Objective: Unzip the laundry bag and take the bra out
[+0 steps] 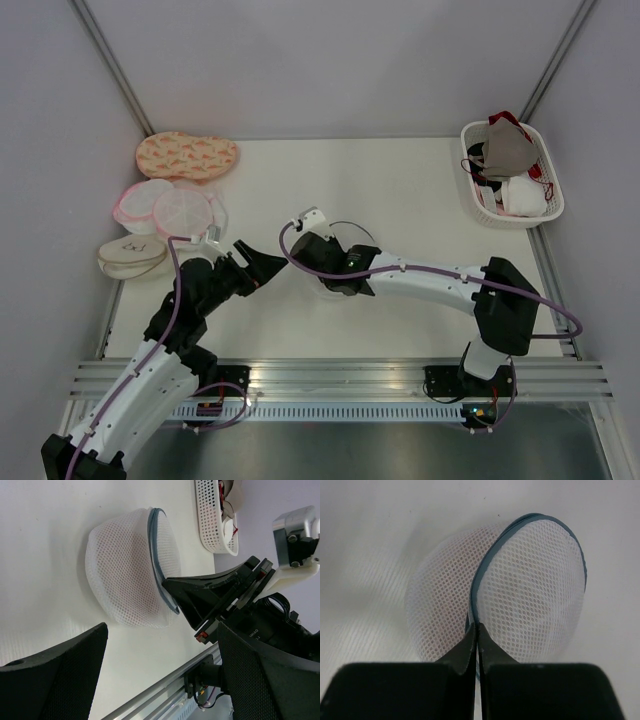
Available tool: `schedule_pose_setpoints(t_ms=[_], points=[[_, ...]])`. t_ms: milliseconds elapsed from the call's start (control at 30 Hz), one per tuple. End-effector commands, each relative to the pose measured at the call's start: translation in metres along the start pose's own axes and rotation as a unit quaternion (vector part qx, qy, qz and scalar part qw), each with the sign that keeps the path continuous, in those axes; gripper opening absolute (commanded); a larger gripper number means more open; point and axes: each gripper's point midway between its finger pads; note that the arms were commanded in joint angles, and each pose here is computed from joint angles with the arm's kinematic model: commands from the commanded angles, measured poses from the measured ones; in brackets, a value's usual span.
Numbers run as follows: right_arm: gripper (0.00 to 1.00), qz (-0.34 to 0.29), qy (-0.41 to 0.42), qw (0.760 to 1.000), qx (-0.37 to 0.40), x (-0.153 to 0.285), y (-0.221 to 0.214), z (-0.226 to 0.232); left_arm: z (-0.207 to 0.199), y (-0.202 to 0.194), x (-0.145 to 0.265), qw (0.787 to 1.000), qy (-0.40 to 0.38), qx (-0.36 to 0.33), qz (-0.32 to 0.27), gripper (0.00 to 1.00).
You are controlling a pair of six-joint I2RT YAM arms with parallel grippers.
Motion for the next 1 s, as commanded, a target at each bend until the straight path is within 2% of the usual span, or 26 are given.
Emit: schedule_pose_setpoints(t_ms=[0, 100, 167, 233, 300, 333, 367, 400, 433, 467, 500, 533, 567, 667, 767, 800, 833, 967], points=[[0.00, -0.053, -0.028, 0.998, -0.031, 0.025, 0.032, -0.019, -0.002, 0.004, 0.000, 1.000, -0.001, 0.002, -0.008, 0.93], [0.00, -0.097, -0.078, 0.989, -0.077, 0.044, 0.045, -0.050, -0.003, 0.004, 0.000, 1.000, -0.004, 0.001, -0.008, 0.93], [0.00, -0.130, -0.109, 0.976, -0.137, 0.063, 0.053, -0.073, -0.002, 0.003, -0.001, 1.000, -0.005, -0.001, -0.005, 0.93], [0.00, -0.149, -0.159, 0.962, -0.162, 0.073, 0.046, -0.101, -0.002, 0.000, -0.004, 1.000, -0.006, 0.000, 0.002, 0.93], [0.00, -0.170, -0.183, 0.942, -0.224, 0.085, 0.040, -0.120, 0.000, -0.002, -0.008, 1.000, -0.006, 0.000, 0.009, 0.93], [0.00, -0.172, -0.222, 0.935, -0.216, 0.092, 0.030, -0.139, -0.003, -0.001, -0.009, 1.000, -0.014, -0.003, 0.009, 0.93], [0.00, -0.189, -0.231, 0.916, -0.267, 0.097, 0.027, -0.147, -0.004, -0.001, -0.011, 1.000, -0.016, -0.004, 0.009, 0.93], [0.00, -0.192, -0.247, 0.908, -0.277, 0.099, 0.021, -0.155, -0.005, -0.001, -0.013, 1.000, -0.017, -0.007, 0.011, 0.93], [0.01, -0.185, -0.283, 0.907, -0.253, 0.107, 0.007, -0.173, -0.005, -0.001, -0.017, 1.000, -0.017, -0.013, 0.017, 0.93], [0.05, -0.199, -0.286, 0.886, -0.306, 0.108, 0.003, -0.177, -0.007, 0.000, -0.020, 1.000, -0.019, -0.016, 0.019, 0.93], [0.16, -0.197, -0.297, 0.882, -0.309, 0.110, -0.002, -0.183, -0.007, 0.002, -0.023, 0.999, -0.018, -0.018, 0.020, 0.92], [0.34, -0.190, -0.307, 0.882, -0.303, 0.114, -0.008, -0.188, -0.003, -0.002, -0.029, 0.999, -0.011, -0.024, 0.034, 0.92], [0.69, -0.182, -0.304, 0.883, -0.307, 0.112, -0.011, -0.186, -0.011, 0.004, -0.032, 0.999, -0.019, -0.030, 0.030, 0.92], [0.88, -0.166, -0.290, 0.889, -0.312, 0.108, -0.018, -0.181, -0.019, 0.011, -0.047, 0.997, -0.024, -0.055, 0.042, 0.91], [0.88, -0.175, -0.229, 0.900, -0.327, 0.110, -0.006, -0.166, -0.031, 0.020, -0.060, 0.995, -0.029, -0.088, 0.047, 0.89], [0.87, -0.156, -0.204, 0.913, -0.318, 0.103, -0.017, -0.158, -0.030, 0.015, -0.068, 0.993, -0.025, -0.098, 0.061, 0.89], [0.87, -0.167, -0.161, 0.919, -0.320, 0.100, -0.005, -0.145, -0.033, 0.017, -0.071, 0.992, -0.026, -0.104, 0.061, 0.88], [0.80, -0.177, -0.080, 0.918, -0.345, 0.107, -0.007, -0.136, -0.065, 0.024, -0.087, 0.985, -0.050, -0.150, 0.061, 0.87]])
Point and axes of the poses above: each gripper's point midway between its finger pads, its own x axis back along the fingers, its own z axis along the line the jaws close on, y = z × x, and after that the axes turned 7 degrees about -x, right-handed
